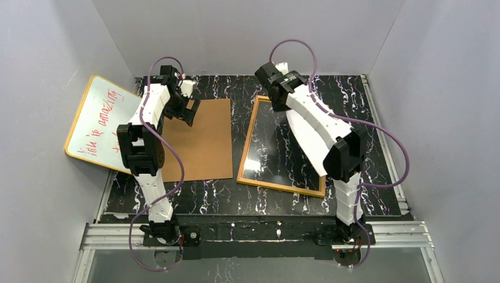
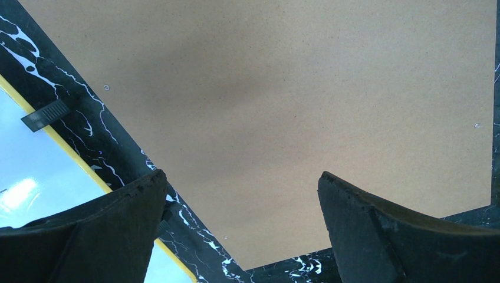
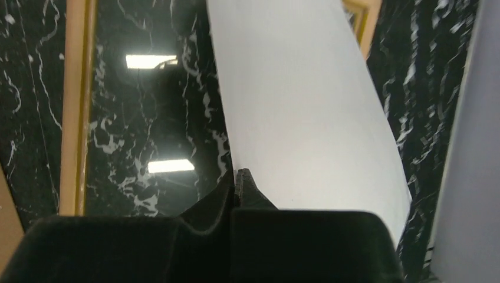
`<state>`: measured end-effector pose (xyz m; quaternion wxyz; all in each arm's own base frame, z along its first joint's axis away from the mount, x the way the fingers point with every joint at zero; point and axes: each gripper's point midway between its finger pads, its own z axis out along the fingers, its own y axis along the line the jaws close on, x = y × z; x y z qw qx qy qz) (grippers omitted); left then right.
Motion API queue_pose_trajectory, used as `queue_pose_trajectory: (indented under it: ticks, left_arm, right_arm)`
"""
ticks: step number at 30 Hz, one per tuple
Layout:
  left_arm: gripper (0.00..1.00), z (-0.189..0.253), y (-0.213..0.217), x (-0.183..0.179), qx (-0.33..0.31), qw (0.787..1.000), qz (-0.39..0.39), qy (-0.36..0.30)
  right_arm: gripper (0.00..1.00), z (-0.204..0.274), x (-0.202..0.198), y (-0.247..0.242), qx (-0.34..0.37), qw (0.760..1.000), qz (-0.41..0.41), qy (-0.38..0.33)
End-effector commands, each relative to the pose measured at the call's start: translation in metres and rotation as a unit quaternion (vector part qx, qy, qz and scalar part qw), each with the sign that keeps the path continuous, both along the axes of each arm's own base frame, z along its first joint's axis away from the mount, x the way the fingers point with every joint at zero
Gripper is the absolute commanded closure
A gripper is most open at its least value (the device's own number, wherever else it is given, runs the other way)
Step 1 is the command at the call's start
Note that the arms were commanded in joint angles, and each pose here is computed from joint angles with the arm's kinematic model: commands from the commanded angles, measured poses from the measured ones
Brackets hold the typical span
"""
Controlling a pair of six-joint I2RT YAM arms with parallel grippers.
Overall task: Put the photo into the frame
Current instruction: Turn over the photo from the photo frame.
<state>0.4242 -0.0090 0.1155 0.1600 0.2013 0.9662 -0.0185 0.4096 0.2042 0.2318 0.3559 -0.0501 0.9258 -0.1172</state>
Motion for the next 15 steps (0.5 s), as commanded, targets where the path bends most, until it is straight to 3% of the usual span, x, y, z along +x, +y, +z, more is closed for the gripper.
queue_pose_trajectory:
  ticks: [1,8,15]
  left_arm:
    - [0.02,0.029,-0.004,-0.007,-0.007,1.000,-0.002,-0.026]
    - [0.02,0.029,-0.002,-0.008,-0.001,1.000,-0.005,-0.027]
    - [0.02,0.026,-0.001,-0.010,0.001,1.000,-0.006,-0.025]
  right_arm:
    - [0.99,-0.006,-0.023,0.010,0.103,0.992,-0.063,0.025]
    - [0.99,-0.050,-0.025,0.047,0.229,0.959,-0.134,0.100]
    - [0.99,-0.047,-0.012,0.049,0.315,0.928,-0.192,0.059]
